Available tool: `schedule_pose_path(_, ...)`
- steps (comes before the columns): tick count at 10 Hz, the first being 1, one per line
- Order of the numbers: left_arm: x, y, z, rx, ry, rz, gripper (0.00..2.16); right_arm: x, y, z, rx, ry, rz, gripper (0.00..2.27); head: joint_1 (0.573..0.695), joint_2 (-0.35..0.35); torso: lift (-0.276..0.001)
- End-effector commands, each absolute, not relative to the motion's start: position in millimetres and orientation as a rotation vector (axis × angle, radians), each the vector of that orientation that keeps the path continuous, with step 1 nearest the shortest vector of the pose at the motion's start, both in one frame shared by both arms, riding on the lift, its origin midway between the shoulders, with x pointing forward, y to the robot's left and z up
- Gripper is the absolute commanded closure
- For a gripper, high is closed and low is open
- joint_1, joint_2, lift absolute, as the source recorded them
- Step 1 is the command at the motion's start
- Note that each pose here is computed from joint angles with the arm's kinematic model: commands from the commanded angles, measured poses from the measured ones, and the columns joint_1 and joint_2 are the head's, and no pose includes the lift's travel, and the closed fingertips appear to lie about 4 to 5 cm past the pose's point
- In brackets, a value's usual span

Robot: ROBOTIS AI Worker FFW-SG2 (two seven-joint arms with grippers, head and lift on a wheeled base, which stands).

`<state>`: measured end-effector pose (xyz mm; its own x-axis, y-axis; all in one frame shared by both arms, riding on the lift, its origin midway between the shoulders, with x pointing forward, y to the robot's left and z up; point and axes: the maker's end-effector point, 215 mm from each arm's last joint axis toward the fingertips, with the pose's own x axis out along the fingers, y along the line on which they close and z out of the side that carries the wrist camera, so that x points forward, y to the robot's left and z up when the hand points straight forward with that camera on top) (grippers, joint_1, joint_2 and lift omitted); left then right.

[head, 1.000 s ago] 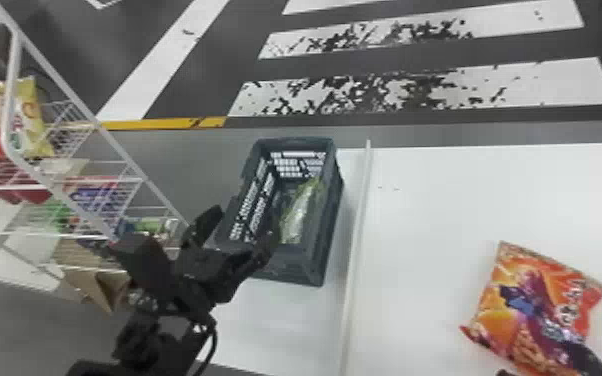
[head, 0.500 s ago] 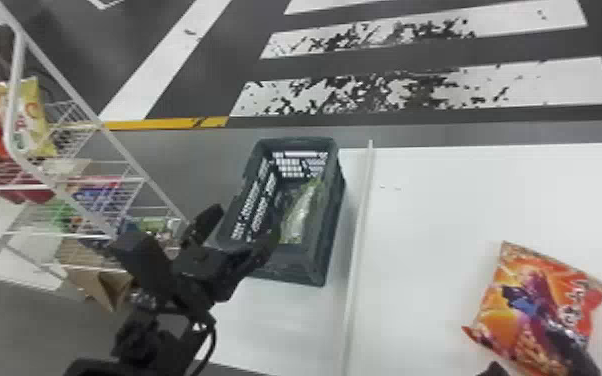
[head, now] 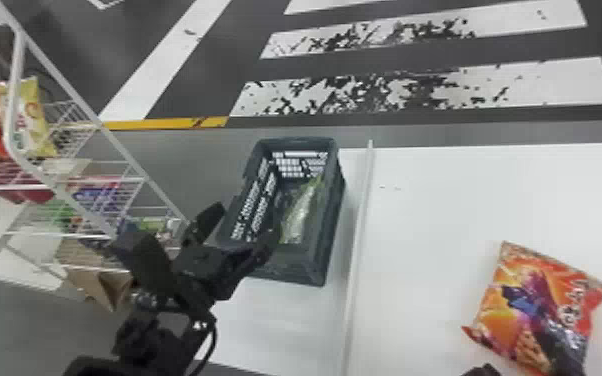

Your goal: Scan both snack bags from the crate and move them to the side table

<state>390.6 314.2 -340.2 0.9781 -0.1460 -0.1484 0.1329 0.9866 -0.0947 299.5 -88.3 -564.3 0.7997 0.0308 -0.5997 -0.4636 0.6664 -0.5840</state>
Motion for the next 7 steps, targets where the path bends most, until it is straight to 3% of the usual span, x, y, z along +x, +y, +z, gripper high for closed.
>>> schedule_pose_path(1, 392, 314, -339, -0.085, 0.153, -0.143, 0.04, 303, -90, -567, -0.848, 0.588, 0.290, 0.17, 0.695, 0.350, -0.029)
schedule_pose_path(7, 392, 311, -341, -0.083, 0.158, -0.157, 0.04, 310, -102, -577, -0.917, 0.628, 0.245, 0.21, 0.695, 0.339, -0.029)
